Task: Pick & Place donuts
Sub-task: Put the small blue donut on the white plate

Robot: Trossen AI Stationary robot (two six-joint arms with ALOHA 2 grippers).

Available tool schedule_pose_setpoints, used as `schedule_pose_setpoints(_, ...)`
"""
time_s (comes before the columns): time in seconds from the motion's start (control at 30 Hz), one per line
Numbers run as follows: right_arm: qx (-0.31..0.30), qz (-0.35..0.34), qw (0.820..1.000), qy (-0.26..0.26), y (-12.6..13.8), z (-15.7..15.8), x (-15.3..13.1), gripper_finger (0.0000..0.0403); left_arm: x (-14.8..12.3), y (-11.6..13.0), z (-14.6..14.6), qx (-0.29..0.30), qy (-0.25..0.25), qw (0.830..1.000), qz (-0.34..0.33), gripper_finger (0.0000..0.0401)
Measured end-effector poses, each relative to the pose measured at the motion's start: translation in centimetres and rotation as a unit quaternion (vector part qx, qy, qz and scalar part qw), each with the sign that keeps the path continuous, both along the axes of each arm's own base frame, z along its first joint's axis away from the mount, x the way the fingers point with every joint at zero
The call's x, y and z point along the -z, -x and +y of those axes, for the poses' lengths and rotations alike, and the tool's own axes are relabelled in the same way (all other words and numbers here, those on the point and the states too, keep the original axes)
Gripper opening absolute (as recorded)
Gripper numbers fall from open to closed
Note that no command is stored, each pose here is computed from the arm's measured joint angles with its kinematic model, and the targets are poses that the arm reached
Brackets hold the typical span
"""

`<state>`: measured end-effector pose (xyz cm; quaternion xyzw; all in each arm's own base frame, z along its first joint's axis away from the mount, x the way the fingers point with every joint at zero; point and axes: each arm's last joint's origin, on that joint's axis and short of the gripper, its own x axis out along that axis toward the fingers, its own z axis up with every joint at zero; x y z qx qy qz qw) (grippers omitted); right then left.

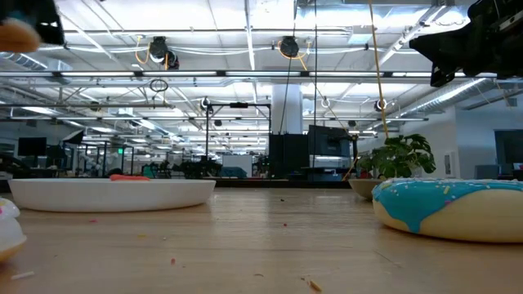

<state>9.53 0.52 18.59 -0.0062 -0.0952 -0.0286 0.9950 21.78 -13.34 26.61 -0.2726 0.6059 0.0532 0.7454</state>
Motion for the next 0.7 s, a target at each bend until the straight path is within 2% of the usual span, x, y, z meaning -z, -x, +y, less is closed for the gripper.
schedule_pose_setpoints(0.13,0.0,0.0,1.0,0.0,0.0,0.0,0.0,0.0,-1.1,0.4,2.1,-0.031,-0.022,0.999,-0.014,0.0108)
schedule_pose_setpoints(0.23,0.0,0.0,1.0,0.0,0.0,0.0,0.0,0.0,-1.2,0.3,2.8,-0.03,-0.03,0.999,-0.019,0.0108)
schedule_pose_setpoints(0.37,0.0,0.0,1.0,0.0,0.0,0.0,0.0,0.0,-1.0,-0.4,3.6,-0.032,-0.044,0.998,-0.026,0.0108)
schedule_pose_setpoints(0.47,0.0,0.0,1.0,0.0,0.0,0.0,0.0,0.0,-0.2,-1.4,4.3,-0.043,-0.078,0.996,-0.024,0.0108)
schedule_pose_setpoints(0.7,0.0,-0.001,1.0,0.0,0.0,0.0,0.0,0.0,2.7,-3.7,5.2,0.015,-0.127,0.992,0.021,0.0108)
